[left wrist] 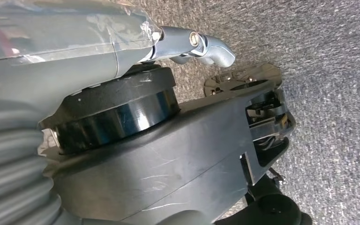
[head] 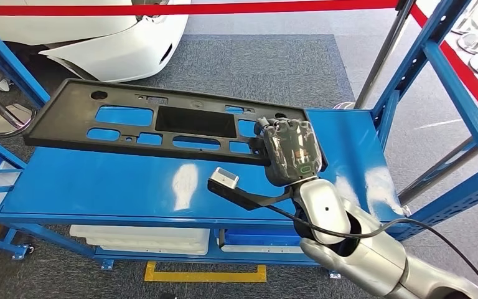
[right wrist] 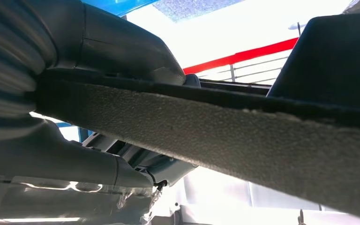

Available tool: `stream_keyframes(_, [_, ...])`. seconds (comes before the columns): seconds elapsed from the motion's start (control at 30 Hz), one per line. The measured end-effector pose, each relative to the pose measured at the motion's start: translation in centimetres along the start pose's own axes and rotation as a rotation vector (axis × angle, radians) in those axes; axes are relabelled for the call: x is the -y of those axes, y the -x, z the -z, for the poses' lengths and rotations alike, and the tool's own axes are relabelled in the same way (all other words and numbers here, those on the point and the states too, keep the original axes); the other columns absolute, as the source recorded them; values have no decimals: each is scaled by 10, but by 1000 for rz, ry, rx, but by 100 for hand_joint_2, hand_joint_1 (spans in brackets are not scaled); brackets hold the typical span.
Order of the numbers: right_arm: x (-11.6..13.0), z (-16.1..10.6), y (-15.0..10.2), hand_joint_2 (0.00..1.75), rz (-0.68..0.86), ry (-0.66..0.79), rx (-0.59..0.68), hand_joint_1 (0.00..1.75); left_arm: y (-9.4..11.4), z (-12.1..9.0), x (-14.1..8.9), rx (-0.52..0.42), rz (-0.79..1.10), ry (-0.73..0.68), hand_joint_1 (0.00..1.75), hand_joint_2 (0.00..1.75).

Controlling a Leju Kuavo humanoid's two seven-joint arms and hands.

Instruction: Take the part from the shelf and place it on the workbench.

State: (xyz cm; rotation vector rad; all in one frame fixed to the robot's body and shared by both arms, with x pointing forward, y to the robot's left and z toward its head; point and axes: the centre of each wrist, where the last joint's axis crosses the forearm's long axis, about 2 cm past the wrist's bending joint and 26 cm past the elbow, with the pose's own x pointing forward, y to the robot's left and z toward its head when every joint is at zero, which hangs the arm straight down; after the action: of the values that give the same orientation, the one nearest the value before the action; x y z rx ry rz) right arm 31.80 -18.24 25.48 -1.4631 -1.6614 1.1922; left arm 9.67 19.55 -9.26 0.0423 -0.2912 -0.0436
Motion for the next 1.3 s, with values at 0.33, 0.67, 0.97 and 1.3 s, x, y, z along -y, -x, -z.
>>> stream_keyframes(0.33, [1, -1, -6, 175, 2, 9, 21, 175, 1, -1, 2, 4, -13, -17, 0, 175])
stream_keyframes(0.67, [-1, -3, -7, 175, 13, -2, 26, 175, 0, -1, 6, 6, -18, -8, 0, 175])
stream_keyframes(0.97, [0, -3, -7, 175, 68, -13, 17, 175, -4, -1, 6, -4, -22, -5, 0, 175])
stream_keyframes(1.3, [2, -1, -6, 175, 61, -23, 14, 175, -5, -2, 10, -23, -25, 10, 0, 175])
